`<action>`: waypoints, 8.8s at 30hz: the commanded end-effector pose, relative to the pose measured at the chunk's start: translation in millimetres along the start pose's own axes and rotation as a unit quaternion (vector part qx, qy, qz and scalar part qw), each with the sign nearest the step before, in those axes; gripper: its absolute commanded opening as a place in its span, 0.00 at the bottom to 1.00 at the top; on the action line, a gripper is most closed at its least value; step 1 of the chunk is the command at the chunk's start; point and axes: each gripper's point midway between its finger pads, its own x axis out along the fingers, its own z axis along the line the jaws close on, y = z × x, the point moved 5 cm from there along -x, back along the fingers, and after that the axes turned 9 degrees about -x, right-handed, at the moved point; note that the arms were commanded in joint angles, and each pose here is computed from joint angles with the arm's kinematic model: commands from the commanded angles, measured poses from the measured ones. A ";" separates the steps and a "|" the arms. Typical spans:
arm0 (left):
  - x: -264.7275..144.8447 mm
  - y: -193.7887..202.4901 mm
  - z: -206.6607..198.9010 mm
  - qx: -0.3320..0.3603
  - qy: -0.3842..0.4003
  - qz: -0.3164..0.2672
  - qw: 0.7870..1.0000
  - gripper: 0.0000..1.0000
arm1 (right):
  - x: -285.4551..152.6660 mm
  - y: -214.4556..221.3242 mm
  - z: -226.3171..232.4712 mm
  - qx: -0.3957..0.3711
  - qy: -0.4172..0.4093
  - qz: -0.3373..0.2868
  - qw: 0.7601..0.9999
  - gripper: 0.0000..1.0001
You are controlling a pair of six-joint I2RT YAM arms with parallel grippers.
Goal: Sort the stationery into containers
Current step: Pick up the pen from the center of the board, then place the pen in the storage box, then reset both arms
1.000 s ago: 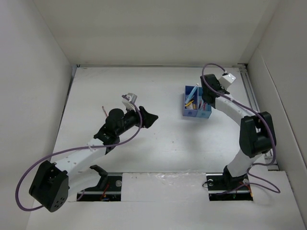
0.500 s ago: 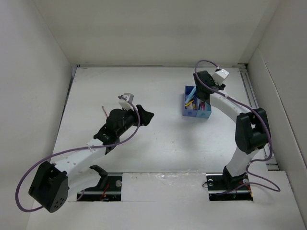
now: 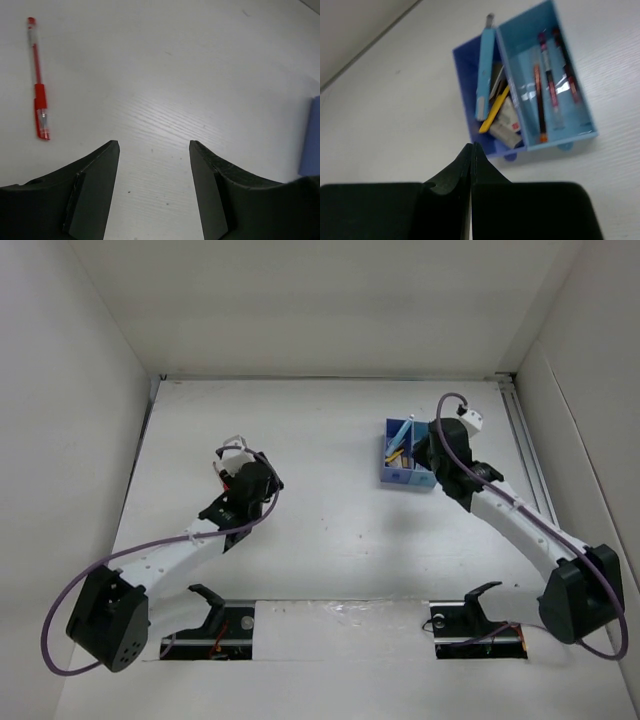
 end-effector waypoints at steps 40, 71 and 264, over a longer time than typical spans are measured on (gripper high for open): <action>81.3 9.5 115.3 -0.056 -0.219 0.113 0.968 0.00 | -73.2 36.1 54.5 0.008 -0.243 0.045 0.969 0.38; -38.3 74.3 -104.3 0.030 0.441 0.235 0.866 0.00 | -42.7 101.8 107.3 -0.055 -0.329 0.175 0.926 0.80; -50.9 -13.0 -47.8 -0.023 0.294 -0.013 0.955 0.99 | -70.8 172.0 91.1 -0.189 -0.325 0.154 0.914 0.51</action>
